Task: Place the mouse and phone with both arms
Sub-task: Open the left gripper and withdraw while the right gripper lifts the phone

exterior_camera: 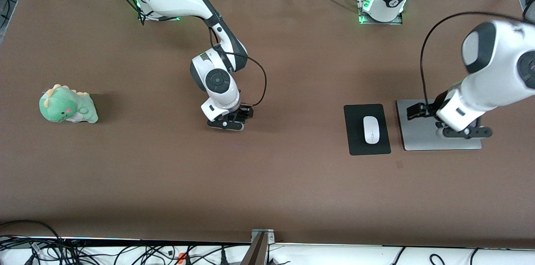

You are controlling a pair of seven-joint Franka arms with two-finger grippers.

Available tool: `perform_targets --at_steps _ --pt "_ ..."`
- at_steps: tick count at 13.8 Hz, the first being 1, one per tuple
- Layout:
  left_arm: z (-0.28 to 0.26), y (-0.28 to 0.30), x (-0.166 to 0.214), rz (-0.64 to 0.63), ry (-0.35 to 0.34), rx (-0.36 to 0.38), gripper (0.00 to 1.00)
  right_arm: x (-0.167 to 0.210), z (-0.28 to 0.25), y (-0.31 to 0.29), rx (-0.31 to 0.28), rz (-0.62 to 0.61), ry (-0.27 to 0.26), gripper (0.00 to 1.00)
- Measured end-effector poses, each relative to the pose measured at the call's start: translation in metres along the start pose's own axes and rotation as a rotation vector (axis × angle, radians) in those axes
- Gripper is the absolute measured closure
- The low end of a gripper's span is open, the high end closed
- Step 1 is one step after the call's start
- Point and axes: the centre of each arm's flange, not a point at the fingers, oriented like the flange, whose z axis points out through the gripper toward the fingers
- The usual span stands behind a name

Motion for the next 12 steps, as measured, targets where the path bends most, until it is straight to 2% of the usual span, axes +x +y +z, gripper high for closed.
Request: perform_targets --at_steps 3,4,5,7,10,12 --pt "-0.047 -0.010 -0.019 0.053 0.044 0.014 0.00 -0.003 0.003 -0.003 -0.002 -0.012 0.006 0.04" --pt "-0.059 -0.016 -0.024 0.070 0.053 0.018 0.00 -0.003 0.003 -0.004 -0.007 -0.020 0.011 0.17" --pt "-0.071 -0.020 -0.027 0.078 0.071 0.021 0.00 -0.003 0.003 -0.004 -0.009 -0.025 0.013 0.21" --pt "-0.098 -0.024 -0.030 0.078 0.105 0.024 0.00 -0.003 0.003 -0.004 -0.010 -0.031 0.015 0.21" --pt "-0.142 -0.028 -0.036 0.073 0.115 0.026 0.00 0.004 0.001 0.003 -0.019 -0.053 0.017 0.21" --pt "-0.160 -0.026 -0.040 0.077 0.121 0.026 0.00 0.021 -0.006 0.019 -0.050 -0.094 -0.014 0.21"
